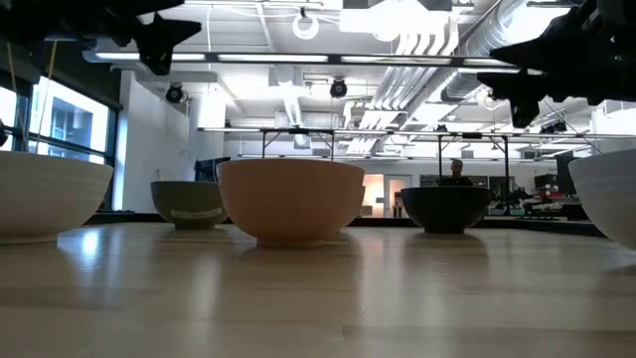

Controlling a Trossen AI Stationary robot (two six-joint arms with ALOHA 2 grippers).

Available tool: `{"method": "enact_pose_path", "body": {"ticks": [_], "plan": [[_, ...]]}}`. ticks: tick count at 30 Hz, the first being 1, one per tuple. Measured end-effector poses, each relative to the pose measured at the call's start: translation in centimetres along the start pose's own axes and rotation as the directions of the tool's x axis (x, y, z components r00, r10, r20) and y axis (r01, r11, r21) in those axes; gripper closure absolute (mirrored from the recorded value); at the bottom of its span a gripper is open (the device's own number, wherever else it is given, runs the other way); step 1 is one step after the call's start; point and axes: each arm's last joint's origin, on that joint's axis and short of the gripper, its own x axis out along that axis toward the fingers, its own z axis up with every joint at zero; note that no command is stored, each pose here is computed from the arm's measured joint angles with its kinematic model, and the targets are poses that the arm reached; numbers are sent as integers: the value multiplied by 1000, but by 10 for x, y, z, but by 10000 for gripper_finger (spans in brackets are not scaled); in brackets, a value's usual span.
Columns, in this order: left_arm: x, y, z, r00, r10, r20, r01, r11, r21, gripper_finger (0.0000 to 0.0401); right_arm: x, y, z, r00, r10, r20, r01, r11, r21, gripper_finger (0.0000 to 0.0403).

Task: Nest bowls inside each other
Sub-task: Stack the grey bowl on top of the orange bowl

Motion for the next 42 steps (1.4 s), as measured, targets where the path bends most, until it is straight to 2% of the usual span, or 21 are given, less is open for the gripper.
{"method": "enact_pose_path", "body": {"ticks": [3,6,12,17,24,28,31,33,37,39,42], "plan": [[7,0,9,1000,-10,-9,10,1000,-17,194,0,1,3,1000,10,29,-12,997,74,231],[13,0,19,1000,-20,-1,20,1000,-17,194,0,1,4,999,5,48,-9,995,96,231],[23,-2,36,986,-109,123,108,994,15,194,0,1,6,998,-9,63,-1,987,160,231],[27,-2,40,976,-129,175,130,991,1,194,0,4,13,992,9,125,-31,983,180,231],[35,0,33,984,-121,130,126,991,-35,194,-4,9,31,948,29,316,-87,981,172,231],[39,1,33,986,-114,118,128,985,-114,194,-7,11,36,926,52,375,-113,983,143,231],[42,0,44,984,-99,145,121,982,-146,194,-8,12,39,915,51,401,-116,983,139,231],[44,0,53,983,-63,170,86,987,-132,194,-8,13,39,912,66,404,-131,982,134,231],[49,3,64,983,94,157,-81,993,-89,194,-8,13,39,916,90,391,-162,975,154,231],[49,7,63,973,214,89,-208,975,-73,194,-8,13,39,918,90,387,-170,969,179,231],[47,14,62,929,370,6,-370,928,-38,194,-8,13,39,917,91,388,-182,962,204,231]]}}
